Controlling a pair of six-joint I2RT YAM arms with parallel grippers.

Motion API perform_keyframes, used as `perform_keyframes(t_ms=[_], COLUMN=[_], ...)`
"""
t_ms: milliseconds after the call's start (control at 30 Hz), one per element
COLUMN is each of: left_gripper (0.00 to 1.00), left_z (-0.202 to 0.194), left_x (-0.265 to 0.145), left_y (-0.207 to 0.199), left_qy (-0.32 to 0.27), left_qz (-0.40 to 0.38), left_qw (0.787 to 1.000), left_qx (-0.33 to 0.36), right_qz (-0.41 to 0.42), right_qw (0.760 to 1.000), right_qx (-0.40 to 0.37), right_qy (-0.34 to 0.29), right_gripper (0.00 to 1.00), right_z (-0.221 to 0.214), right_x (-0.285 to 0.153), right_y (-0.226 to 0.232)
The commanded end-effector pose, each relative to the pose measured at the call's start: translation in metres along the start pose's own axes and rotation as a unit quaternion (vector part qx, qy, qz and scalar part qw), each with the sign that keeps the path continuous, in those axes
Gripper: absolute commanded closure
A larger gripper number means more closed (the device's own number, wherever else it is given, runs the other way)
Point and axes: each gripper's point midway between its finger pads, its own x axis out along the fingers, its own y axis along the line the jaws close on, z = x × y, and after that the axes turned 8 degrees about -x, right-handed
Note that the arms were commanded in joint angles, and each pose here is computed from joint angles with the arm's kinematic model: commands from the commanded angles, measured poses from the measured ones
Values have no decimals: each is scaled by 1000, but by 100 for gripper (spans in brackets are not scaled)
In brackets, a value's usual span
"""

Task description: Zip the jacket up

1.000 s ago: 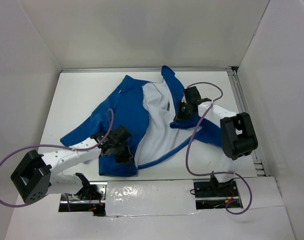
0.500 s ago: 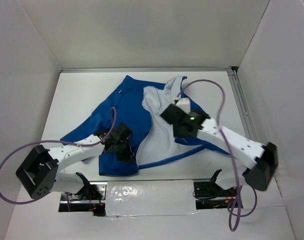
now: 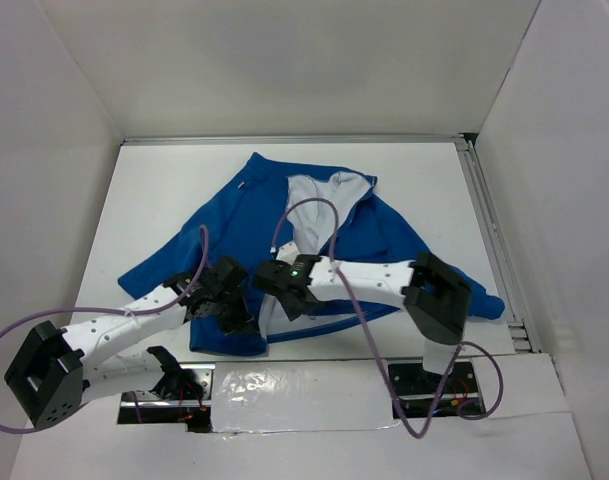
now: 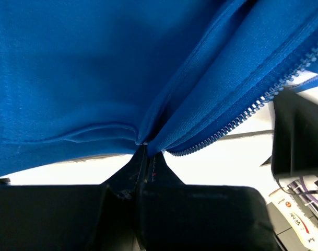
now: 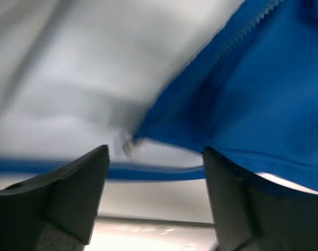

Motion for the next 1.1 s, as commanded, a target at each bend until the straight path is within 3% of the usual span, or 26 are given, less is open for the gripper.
perform_keyframes(t_ms=[0,133,167,300,467,667,1067], left_gripper=[100,100,100,100,100,100,100], left_z=[-4,-3,-4,-2,-1,-2,-5], left_x=[0,0,0,2,4,6,3], left_y=[4,2,2,0,-2,-7,-6], left_qy=[4,3,5,4,5,11,5], left_qz=[3,7,8,6,12,0,-22], left_qw=[1000,1000,1000,1000,1000,1000,999], left_qx=[1,3,3,6,5,21,33], right_qz=[210,338,340,312,302,186,126], right_qw=[967,909,908,913,916,928,938], right_qx=[60,148,162,208,238,315,321], right_qy=[-135,-193,-185,-159,-113,-71,-44], right_gripper=[17,16,16,17,20,27,32], right_z=[51,57,48,31,24,23,17], right_x=[-44,-74,-62,-41,-32,-3,28], right_y=[32,6,2,-20,0,-2,8])
